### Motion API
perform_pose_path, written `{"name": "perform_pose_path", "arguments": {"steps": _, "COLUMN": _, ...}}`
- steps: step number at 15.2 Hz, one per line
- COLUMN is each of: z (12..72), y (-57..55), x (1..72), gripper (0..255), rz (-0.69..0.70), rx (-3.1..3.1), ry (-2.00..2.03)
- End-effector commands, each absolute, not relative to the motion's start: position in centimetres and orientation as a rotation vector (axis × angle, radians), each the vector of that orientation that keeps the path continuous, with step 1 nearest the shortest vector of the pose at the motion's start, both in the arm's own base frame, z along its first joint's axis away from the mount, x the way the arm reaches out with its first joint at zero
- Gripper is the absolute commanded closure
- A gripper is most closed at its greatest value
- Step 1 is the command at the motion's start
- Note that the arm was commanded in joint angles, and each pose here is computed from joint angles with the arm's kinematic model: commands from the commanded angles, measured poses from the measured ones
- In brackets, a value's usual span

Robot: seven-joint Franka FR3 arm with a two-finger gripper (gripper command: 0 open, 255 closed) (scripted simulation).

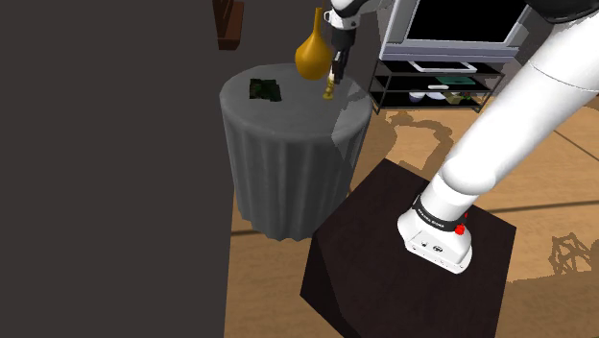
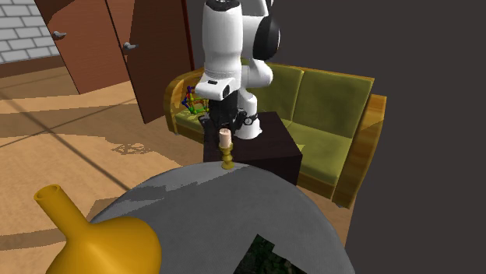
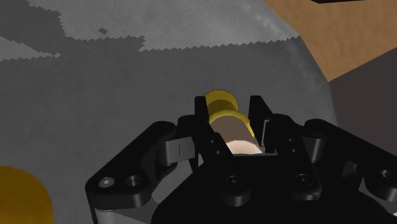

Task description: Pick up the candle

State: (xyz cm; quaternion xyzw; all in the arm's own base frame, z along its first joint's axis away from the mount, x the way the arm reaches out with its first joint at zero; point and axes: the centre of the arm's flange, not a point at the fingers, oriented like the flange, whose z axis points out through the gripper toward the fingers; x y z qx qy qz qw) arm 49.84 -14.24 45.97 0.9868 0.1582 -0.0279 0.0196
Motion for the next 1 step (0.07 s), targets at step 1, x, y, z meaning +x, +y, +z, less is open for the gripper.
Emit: {"name": "perform_pose_path", "arguments": {"steps": 1, "z": 46.21, "y": -14.28, "x": 49.86, "gripper": 255, "rz": -0.088, "rx": 3.062, "ry": 0.491}}
